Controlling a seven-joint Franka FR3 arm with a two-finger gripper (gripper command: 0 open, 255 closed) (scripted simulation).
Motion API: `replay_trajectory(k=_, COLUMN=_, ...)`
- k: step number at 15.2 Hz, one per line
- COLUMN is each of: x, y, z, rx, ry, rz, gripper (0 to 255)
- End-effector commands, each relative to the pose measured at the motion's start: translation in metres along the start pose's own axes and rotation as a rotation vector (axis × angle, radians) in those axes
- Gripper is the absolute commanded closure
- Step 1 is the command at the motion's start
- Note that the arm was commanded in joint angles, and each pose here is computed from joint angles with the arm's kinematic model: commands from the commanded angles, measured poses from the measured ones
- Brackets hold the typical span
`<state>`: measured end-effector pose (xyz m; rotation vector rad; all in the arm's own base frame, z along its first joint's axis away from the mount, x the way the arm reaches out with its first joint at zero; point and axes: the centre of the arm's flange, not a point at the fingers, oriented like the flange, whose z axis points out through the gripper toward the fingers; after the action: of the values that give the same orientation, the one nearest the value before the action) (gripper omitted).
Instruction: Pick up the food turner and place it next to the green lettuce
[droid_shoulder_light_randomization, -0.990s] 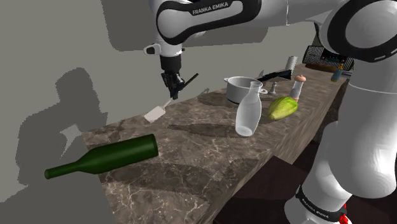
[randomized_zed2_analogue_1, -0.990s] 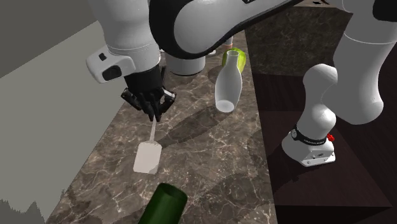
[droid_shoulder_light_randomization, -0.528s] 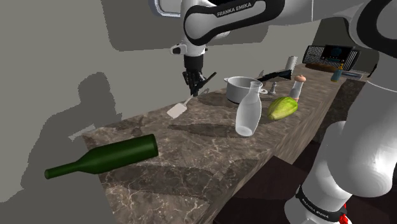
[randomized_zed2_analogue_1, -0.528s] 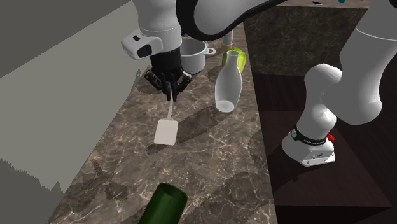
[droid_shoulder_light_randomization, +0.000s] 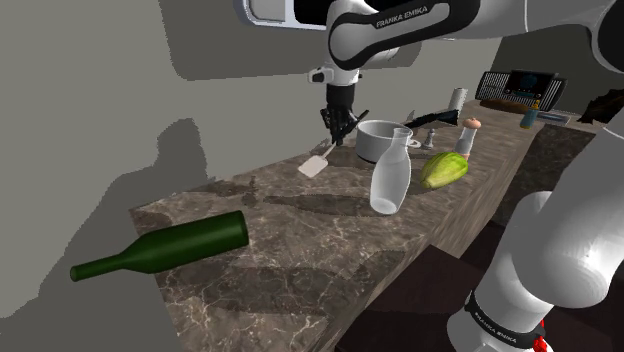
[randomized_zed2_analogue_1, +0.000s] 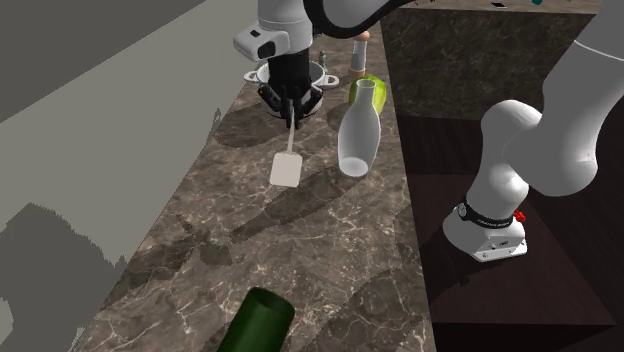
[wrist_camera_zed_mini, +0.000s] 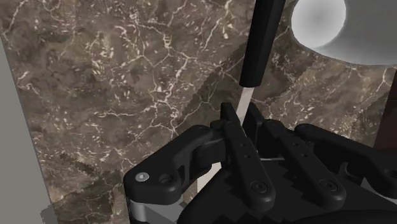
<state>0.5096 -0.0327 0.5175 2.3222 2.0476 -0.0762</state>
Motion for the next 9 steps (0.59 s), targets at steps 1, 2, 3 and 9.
replay_trajectory(k=1, x=-0.024, y=-0.008, z=0.002, rx=0.000, ry=0.000, rz=-0.002, gripper=255)
replay_trajectory(k=2, x=-0.036, y=-0.011, z=0.003, rx=0.000, ry=0.000, rz=-0.002, gripper=255)
replay_trajectory(k=3, x=-0.049, y=-0.015, z=0.004, rx=0.000, ry=0.000, rz=-0.002, gripper=255)
replay_trajectory(k=9, x=-0.126, y=-0.035, z=0.009, rx=0.000, ry=0.000, rz=-0.002, gripper=255)
